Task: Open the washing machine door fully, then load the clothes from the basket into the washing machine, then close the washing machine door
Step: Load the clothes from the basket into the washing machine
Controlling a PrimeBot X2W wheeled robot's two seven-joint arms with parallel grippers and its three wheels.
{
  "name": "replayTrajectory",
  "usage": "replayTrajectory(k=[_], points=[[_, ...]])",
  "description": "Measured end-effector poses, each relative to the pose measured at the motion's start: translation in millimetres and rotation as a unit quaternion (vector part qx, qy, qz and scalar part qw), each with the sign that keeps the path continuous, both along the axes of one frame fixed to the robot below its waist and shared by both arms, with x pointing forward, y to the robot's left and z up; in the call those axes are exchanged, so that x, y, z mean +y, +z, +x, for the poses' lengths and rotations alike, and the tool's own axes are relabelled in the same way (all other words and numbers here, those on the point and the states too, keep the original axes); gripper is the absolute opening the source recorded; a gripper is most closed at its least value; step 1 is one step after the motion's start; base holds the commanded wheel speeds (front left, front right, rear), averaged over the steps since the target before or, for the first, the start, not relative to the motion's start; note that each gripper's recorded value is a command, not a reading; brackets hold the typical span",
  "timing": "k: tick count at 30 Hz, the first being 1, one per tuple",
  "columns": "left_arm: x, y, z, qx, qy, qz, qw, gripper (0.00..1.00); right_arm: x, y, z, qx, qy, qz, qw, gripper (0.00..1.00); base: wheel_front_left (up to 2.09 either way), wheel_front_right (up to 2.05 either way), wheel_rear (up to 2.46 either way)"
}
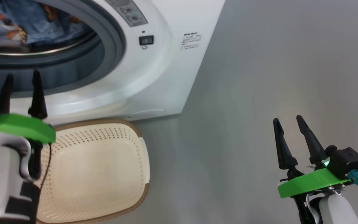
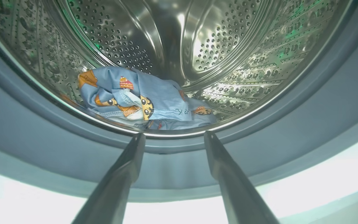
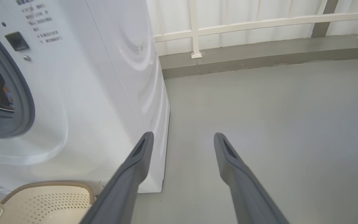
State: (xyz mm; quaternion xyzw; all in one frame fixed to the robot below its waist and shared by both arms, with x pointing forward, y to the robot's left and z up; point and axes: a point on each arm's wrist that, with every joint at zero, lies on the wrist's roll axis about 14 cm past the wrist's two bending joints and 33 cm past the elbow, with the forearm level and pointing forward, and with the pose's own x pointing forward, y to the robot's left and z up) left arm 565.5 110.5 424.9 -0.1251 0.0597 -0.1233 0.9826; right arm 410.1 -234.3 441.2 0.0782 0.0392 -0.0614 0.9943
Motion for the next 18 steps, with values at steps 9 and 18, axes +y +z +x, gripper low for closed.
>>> replayTrajectory(k=[9, 18], points=[[16.8, 10.7, -45.5, -0.002, 0.015, 0.012, 1.000, 1.00, 2.0, 12.0, -15.6, -0.010, 0.005, -0.005, 1.000, 1.00, 0.00, 0.00, 0.00], [26.7, 25.4, -89.6, -0.012, 0.023, 0.022, 0.999, 1.00, -0.7, 26.2, -34.7, -0.024, 0.011, -0.014, 1.000, 1.00, 0.00, 0.00, 0.00]])
